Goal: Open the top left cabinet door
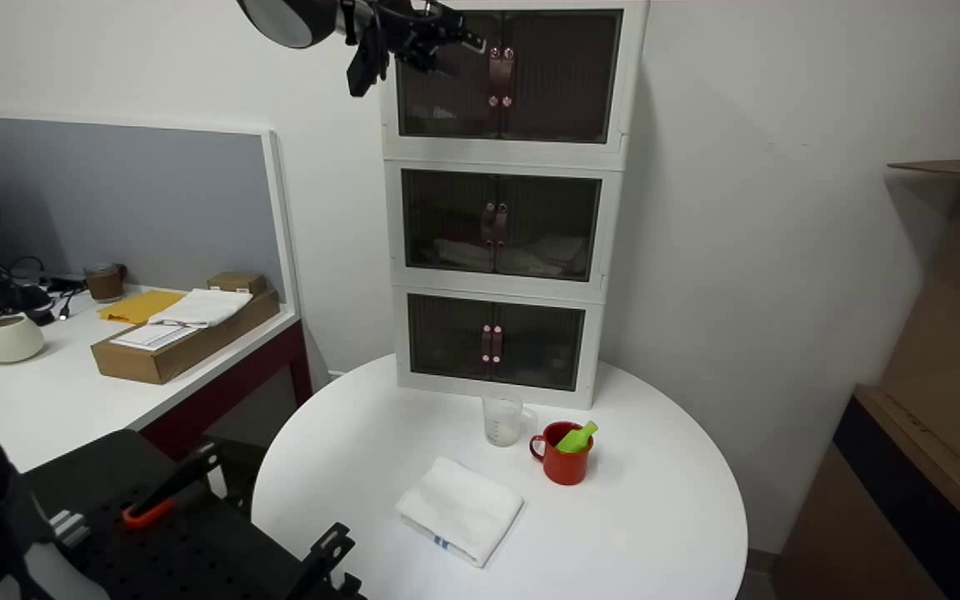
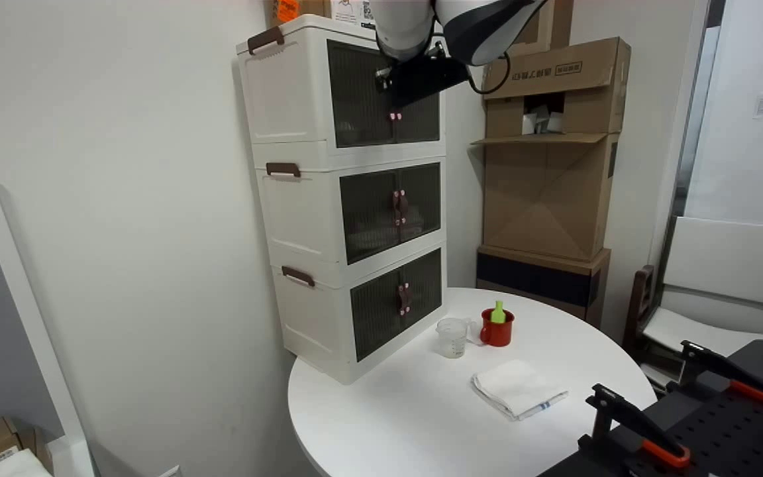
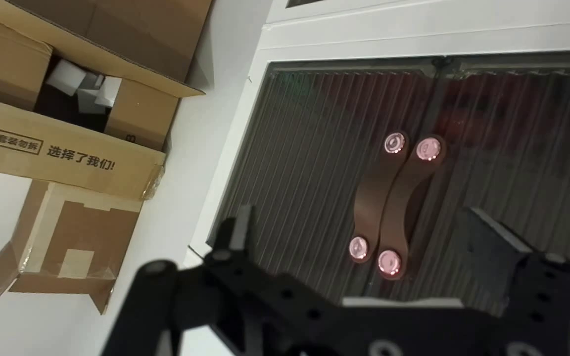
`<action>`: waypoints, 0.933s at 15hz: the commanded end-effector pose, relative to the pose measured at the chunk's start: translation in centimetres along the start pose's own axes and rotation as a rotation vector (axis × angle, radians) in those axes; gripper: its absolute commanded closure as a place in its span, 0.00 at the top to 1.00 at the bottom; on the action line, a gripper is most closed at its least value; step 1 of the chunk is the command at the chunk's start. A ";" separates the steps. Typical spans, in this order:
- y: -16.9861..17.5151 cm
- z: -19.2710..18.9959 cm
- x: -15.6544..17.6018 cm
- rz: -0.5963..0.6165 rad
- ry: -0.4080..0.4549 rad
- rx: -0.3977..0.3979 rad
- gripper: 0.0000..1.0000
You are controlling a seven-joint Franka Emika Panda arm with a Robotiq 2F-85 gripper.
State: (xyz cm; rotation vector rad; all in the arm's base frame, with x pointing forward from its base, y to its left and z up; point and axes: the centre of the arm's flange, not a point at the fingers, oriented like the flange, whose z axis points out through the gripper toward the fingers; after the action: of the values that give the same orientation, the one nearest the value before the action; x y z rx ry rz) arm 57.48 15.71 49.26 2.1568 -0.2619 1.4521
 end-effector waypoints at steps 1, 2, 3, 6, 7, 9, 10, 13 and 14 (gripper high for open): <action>-1.6 2.7 1.1 0.025 0.030 -0.012 1.00; -1.8 3.3 1.1 0.026 0.031 -0.016 1.00; -1.9 3.7 1.2 0.026 0.032 -0.017 1.00; -2.4 5.1 1.4 0.027 0.038 -0.027 1.00; -2.6 5.6 1.5 0.029 0.040 -0.032 1.00; -2.8 6.4 1.6 0.030 0.042 -0.041 1.00; -2.9 6.8 1.7 0.031 0.043 -0.047 1.00; -2.8 7.8 1.7 0.037 0.040 -0.065 1.00; -2.8 8.0 1.6 0.038 0.039 -0.068 0.97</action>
State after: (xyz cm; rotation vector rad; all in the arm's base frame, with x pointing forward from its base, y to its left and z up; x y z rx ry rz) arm 64.24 14.04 47.62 2.1195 -0.3002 1.4504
